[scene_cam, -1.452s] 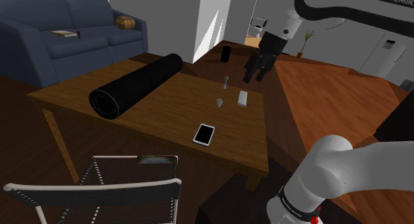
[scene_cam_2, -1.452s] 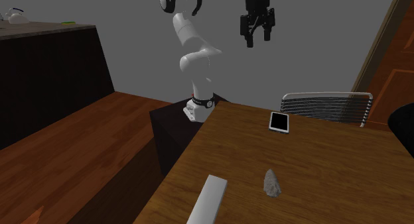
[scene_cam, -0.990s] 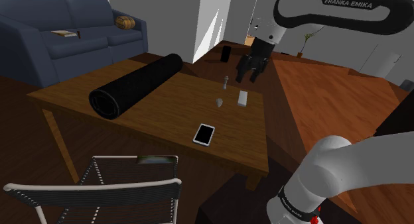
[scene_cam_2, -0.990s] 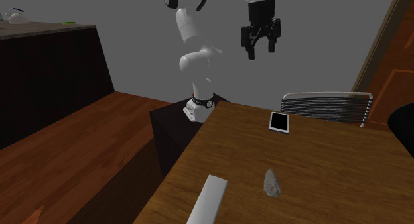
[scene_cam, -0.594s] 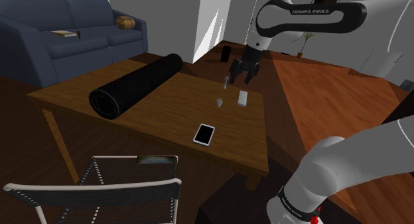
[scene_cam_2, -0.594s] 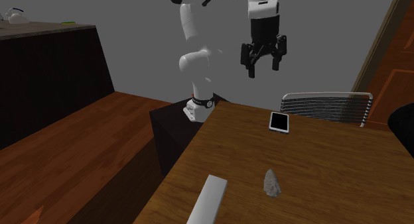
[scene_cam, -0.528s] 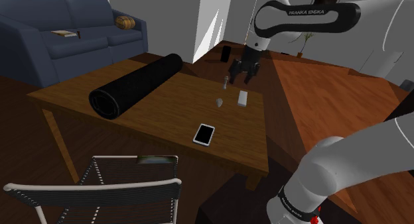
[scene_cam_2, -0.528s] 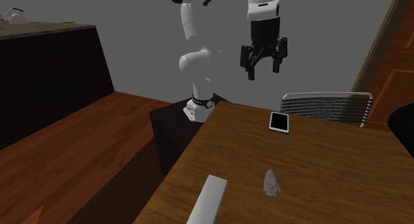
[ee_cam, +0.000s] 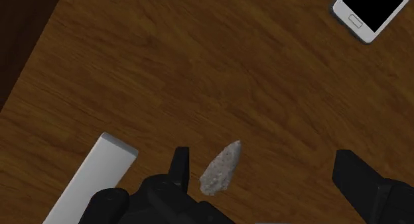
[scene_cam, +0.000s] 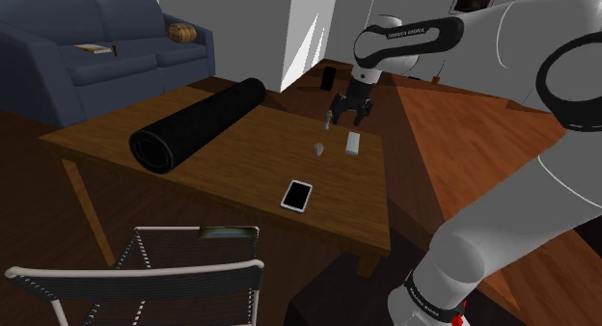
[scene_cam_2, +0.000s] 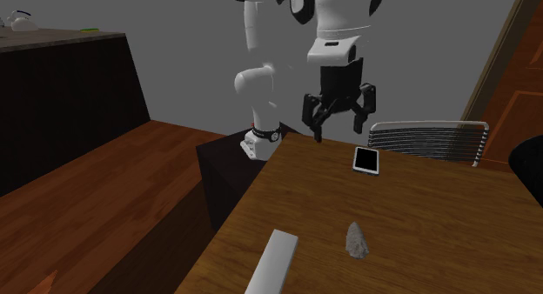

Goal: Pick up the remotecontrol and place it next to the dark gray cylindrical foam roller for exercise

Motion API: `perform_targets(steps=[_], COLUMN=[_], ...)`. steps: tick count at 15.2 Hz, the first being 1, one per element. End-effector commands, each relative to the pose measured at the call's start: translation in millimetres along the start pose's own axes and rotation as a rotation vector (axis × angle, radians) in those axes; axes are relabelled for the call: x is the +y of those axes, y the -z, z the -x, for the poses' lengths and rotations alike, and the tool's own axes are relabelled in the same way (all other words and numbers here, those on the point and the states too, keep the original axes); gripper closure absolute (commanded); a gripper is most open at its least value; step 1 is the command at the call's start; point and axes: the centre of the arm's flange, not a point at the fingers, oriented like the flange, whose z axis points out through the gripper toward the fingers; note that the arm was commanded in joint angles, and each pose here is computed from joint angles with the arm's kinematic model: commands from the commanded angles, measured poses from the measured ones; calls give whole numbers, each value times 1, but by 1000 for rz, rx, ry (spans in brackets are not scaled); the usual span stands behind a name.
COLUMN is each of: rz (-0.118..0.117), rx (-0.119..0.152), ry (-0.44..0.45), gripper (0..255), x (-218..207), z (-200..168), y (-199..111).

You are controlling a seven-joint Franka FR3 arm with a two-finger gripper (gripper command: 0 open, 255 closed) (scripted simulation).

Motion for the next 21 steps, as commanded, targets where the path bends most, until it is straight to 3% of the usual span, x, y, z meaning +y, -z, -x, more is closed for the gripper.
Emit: perform_targets(steps=[1,21], rz=[8,82], rx=[-2,-33], ry=[-41,-439], gripper=[0,0], x=[14,196], z=[-20,-162], y=[-12,-128])
